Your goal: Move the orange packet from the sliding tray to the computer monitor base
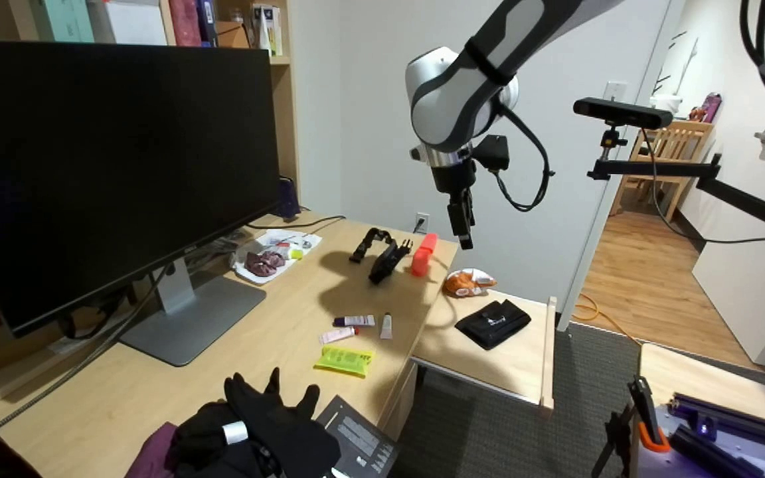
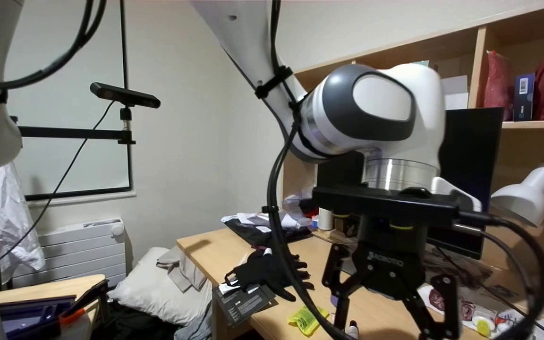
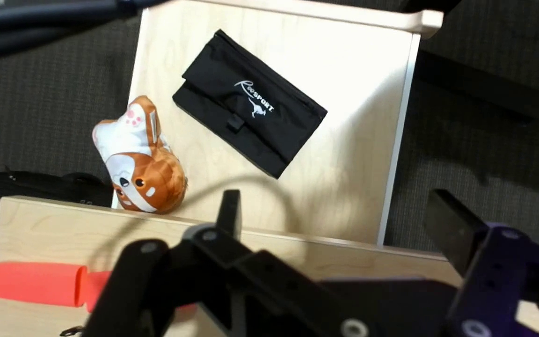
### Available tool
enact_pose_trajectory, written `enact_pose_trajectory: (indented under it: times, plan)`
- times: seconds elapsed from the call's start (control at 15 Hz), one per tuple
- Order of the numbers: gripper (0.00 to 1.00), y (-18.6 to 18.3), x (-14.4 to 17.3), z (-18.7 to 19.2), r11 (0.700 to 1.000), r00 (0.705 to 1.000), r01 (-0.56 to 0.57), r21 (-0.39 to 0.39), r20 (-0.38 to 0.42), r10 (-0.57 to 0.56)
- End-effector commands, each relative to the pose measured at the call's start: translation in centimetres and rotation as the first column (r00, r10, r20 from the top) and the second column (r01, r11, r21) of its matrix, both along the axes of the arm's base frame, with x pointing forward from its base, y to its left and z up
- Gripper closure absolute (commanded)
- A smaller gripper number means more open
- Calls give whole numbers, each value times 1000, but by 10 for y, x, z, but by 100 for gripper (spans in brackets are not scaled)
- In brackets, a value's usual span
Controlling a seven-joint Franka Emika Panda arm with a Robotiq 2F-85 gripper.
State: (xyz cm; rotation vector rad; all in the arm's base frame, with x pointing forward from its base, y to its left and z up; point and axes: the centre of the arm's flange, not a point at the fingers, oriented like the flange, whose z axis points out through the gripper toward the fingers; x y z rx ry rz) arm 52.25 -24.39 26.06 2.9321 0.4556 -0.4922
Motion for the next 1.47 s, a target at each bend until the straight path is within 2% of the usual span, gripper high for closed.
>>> enact_pose_trajectory:
  times: [0.0, 0.07, 0.27, 0.47, 0.6, 0.67, 0.73, 1.07, 1.2, 1.4]
  plan:
    - [0, -70, 32, -12, 988, 996, 84, 126, 4, -85]
    - [0, -87, 35, -15, 983, 994, 110, 144, 7, -112]
    - [0, -133, 47, -28, 970, 982, 187, 154, -48, -181]
    - [0, -162, 61, -39, 961, 970, 233, 149, -100, -220]
    - [0, -175, 68, -46, 959, 957, 252, 132, -182, -227]
    - [0, -172, 61, -46, 957, 945, 270, 109, -217, -243]
    - [0, -150, 35, -46, 960, 961, 247, 131, -163, -225]
    - [0, -152, 37, -51, 960, 959, 249, 129, -172, -225]
    - [0, -152, 38, -54, 951, 977, 204, 233, -105, -184]
    - [0, -174, 44, -71, 938, 989, 146, 316, -15, -149]
